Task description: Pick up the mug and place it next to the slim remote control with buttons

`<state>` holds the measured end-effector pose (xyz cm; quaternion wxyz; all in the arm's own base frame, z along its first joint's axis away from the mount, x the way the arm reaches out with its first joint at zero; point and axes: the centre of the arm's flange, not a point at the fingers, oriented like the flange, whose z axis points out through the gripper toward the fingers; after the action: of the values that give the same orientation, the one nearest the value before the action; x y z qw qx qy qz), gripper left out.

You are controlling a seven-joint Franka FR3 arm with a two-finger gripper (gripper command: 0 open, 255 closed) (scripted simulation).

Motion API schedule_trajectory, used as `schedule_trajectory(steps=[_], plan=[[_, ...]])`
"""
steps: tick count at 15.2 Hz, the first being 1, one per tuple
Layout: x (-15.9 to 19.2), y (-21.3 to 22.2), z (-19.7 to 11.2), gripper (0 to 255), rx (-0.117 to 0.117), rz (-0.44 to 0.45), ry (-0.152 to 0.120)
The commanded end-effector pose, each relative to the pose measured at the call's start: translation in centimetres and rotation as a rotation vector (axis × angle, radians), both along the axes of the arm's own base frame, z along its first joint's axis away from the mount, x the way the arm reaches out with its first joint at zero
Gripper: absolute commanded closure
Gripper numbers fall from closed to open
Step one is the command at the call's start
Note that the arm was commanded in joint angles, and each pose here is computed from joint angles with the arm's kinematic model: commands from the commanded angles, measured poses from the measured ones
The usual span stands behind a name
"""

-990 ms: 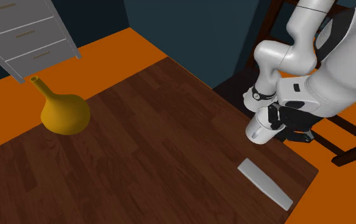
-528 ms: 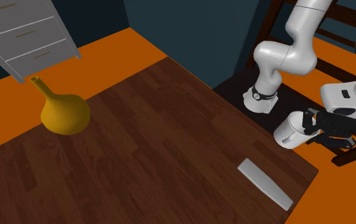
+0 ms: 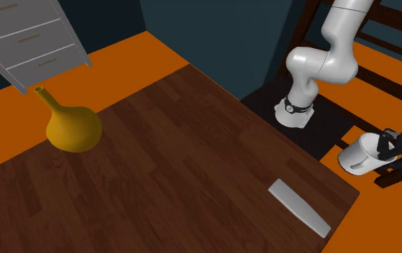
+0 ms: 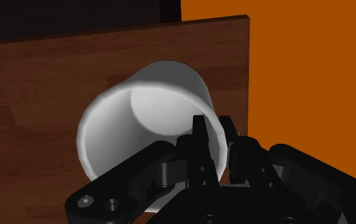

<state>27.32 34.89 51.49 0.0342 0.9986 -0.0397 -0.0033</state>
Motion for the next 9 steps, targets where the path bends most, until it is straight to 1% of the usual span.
schedule_trajectory(steps=[1, 9], plan=[[-0.3, 0.2, -0.9, 255, 0.0, -0.001, 0.0], [-0.3, 0.2, -5.1, 255, 0.0, -0.001, 0.0]])
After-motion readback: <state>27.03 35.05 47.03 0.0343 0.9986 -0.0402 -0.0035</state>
